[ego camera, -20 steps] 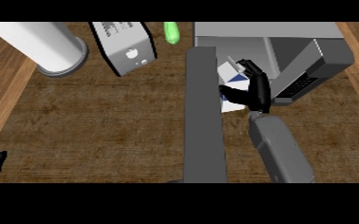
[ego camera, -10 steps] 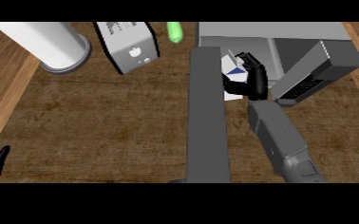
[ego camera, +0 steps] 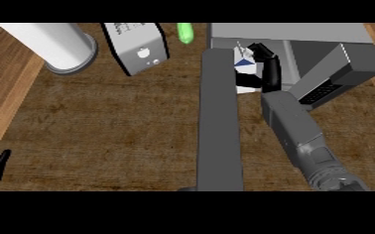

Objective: Pick up the milk, place it into the microwave and close the microwave

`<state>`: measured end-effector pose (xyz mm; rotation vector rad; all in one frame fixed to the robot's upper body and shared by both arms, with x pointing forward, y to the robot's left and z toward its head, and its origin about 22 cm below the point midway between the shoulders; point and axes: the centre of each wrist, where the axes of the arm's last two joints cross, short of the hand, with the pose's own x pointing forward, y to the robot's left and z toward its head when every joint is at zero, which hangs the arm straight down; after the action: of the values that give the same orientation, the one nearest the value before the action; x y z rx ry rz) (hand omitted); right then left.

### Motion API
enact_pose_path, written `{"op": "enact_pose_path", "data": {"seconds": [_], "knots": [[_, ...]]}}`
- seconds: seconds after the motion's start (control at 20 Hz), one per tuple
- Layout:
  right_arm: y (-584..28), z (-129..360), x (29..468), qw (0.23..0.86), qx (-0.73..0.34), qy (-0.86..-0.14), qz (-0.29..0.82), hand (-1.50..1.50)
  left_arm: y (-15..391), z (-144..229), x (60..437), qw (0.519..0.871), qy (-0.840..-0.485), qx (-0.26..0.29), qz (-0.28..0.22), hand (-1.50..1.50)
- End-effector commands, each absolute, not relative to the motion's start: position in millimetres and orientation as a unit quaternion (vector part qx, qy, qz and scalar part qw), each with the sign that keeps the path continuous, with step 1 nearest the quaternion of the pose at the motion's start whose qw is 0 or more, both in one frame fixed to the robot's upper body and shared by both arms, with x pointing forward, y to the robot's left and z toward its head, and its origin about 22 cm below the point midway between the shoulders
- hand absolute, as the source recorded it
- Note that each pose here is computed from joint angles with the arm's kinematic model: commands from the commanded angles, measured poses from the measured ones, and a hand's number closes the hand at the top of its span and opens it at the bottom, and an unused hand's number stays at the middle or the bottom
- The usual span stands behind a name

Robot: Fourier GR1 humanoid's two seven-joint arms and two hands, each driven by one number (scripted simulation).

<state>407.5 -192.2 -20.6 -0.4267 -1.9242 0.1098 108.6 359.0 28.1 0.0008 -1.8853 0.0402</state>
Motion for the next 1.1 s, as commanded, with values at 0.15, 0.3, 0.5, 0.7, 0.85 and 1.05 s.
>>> {"op": "enact_pose_path", "data": {"seconds": [0.15,0.3,0.5,0.7,0.85,1.05], "knots": [[-176,8,426,0.488,-0.299,-0.812,0.119,1.50,358,32,122,0.586,-0.810,-0.011,0.014,-1.50],[-189,3,425,0.491,-0.339,-0.793,0.123,1.50,370,33,115,0.583,-0.812,-0.015,0.007,-1.50],[-189,7,427,0.491,-0.373,-0.781,0.097,1.50,358,31,126,0.583,-0.812,-0.016,0.004,-1.50],[-216,4,425,0.502,-0.384,-0.770,0.081,1.50,372,24,123,0.584,-0.811,-0.011,0.005,-1.50],[-224,2,423,0.507,-0.385,-0.769,0.062,1.50,365,24,126,0.588,-0.809,-0.008,-0.003,-1.50],[-231,4,423,0.509,-0.405,-0.757,0.066,1.50,363,24,136,0.581,-0.813,-0.021,-0.007,-1.50]]}}
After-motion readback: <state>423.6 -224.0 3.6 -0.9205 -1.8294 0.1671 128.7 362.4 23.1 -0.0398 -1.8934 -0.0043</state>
